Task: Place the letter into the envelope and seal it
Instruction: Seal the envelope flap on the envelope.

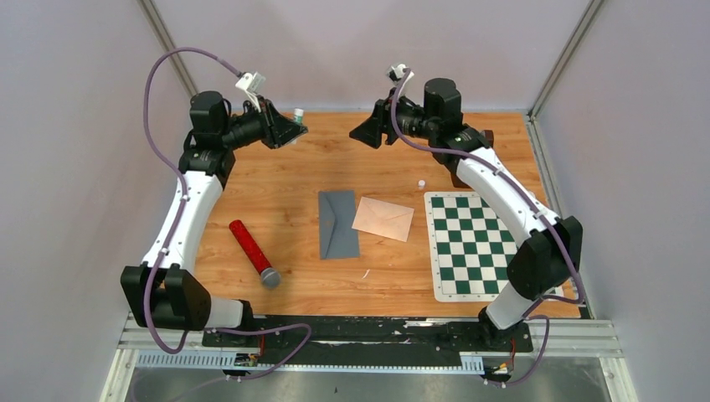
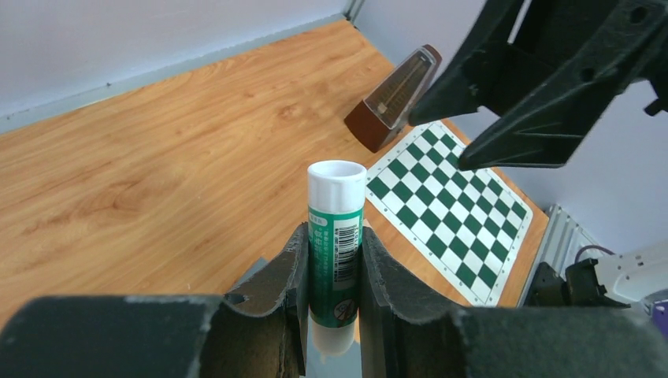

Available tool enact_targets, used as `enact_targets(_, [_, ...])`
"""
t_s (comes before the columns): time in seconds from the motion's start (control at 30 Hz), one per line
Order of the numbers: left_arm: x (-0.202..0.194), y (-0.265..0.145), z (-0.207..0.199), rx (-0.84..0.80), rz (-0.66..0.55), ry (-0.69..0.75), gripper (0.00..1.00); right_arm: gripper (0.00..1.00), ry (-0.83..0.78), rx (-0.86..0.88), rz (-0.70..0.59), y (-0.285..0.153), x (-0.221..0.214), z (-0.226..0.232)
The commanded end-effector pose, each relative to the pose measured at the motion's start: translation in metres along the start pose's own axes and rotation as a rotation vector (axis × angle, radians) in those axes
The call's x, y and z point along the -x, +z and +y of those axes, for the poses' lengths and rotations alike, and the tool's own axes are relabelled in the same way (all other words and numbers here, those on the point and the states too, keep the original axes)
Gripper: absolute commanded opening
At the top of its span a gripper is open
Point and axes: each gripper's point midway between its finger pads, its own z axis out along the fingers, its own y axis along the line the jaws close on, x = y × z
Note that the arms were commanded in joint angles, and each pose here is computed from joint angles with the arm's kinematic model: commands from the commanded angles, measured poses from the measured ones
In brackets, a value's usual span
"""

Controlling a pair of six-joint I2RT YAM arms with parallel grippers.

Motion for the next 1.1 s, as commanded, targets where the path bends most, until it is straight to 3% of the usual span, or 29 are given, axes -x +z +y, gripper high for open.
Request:
enact_targets(0.0, [0.015,-0.005,-0.018,-0.044,-0.012,0.030,0.00,0.54,-0.113,0.095,-0.047,0.011,0.032,0.017])
enact_targets(0.07, [0.016,-0.007,-0.013,0.012,-0.030,0.006,0.00,0.54,-0.110,0.074,-0.040,0.012,0.038,0.010])
enact_targets(0.17, [0.001,-0.004,-0.016,-0.012,0.005,0.170,0.00,0.54,-0.145,0.104,-0.039,0.009,0.051,0.016])
enact_targets(0.23, [-0.010,0.000,-0.009,0.003,0.035,0.198,0.00,0.55,-0.172,0.135,-0.021,0.008,0.049,0.021])
enact_targets(0.37, [-0.022,-0.006,0.006,0.102,0.051,0.127,0.00,0.48,-0.076,0.155,0.107,0.015,-0.001,0.010])
enact_targets(0.5, [-0.060,-0.012,0.019,0.168,0.088,-0.040,0.00,0.28,0.128,0.152,0.252,0.027,-0.074,-0.009])
enact_targets(0.7, [-0.147,0.002,0.026,0.020,0.234,-0.353,0.00,0.09,0.299,0.255,0.398,0.039,-0.141,0.004])
enact_targets(0.87, [-0.198,0.015,0.053,0.048,0.289,-0.499,0.00,0.00,0.468,0.294,0.497,0.050,-0.186,0.013])
enact_targets(1.07, [-0.242,0.028,0.075,0.061,0.377,-0.655,0.00,0.00,0.594,0.300,0.554,0.064,-0.218,0.019])
